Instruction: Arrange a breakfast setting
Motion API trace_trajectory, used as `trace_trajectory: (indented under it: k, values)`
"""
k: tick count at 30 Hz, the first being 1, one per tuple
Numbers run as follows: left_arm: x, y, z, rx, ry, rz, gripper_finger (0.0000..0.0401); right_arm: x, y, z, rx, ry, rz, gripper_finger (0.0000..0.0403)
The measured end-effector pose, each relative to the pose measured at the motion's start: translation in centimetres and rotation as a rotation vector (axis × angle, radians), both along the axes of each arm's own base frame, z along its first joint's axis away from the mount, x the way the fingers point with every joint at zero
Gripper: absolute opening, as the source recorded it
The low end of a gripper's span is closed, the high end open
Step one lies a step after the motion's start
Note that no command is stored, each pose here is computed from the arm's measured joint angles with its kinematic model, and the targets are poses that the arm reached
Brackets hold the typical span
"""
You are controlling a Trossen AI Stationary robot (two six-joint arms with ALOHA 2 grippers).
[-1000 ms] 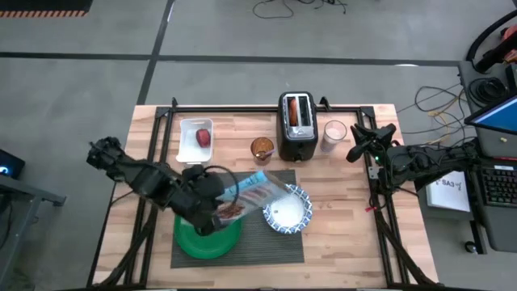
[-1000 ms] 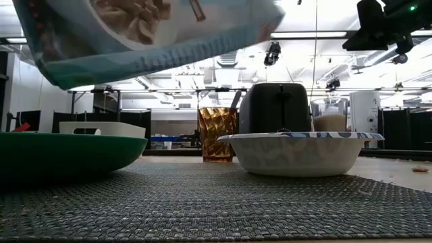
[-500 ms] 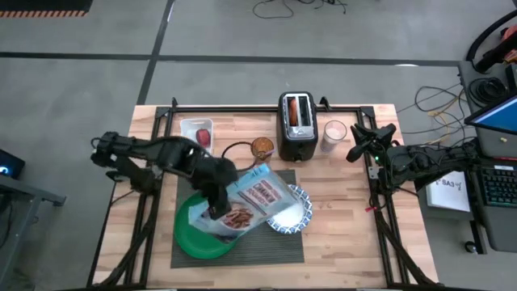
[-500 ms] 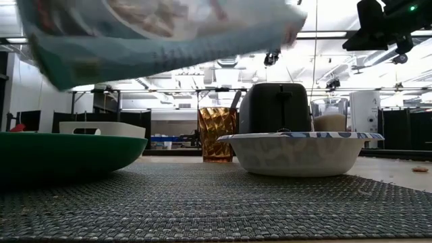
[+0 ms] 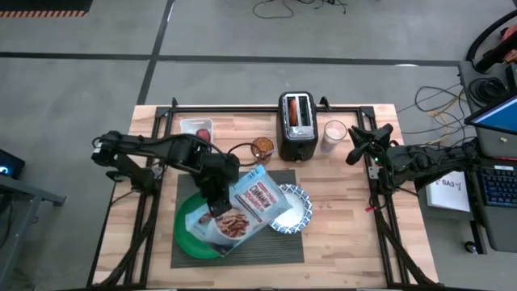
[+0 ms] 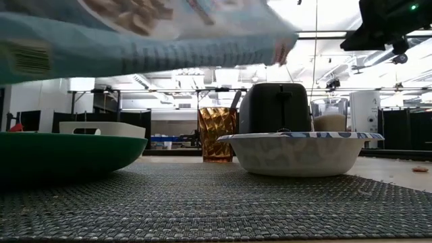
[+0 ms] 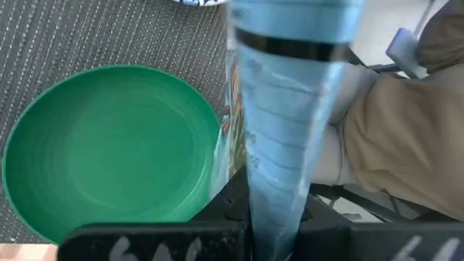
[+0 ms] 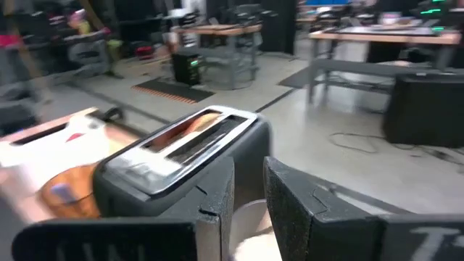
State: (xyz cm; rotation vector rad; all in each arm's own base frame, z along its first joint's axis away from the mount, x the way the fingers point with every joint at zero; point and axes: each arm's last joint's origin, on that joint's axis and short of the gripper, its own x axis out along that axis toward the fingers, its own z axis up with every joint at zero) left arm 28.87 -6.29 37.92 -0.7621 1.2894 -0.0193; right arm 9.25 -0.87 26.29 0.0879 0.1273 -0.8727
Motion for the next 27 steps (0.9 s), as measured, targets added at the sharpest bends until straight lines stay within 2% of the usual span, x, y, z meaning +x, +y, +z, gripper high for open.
trace_trajectory:
  k: [3,8,14,19,27]
  values:
    - [0.1,0.4,0.1,-0.046,0.004,-0.003,0.0000,0.1,0.1,0.2,0.008,0.005,0.056,0.0068]
    - [0.4,1.2,-0.1,-0.206,0.071,0.006,0.0000,0.0,0.2,0.8,0.021,-0.011,0.095,0.0068]
    - [1.0,2.3,-0.6,-0.289,0.109,0.018,0.0000,0.2,0.2,0.8,0.026,-0.002,0.117,0.0068]
    - [1.7,2.7,-1.2,-0.417,0.156,-0.009,0.0000,0.2,0.3,0.8,0.025,0.006,0.148,0.0068]
    - [3.4,3.3,-3.0,-0.526,0.189,-0.065,0.0000,0.2,0.3,0.8,0.026,0.006,0.148,0.0068]
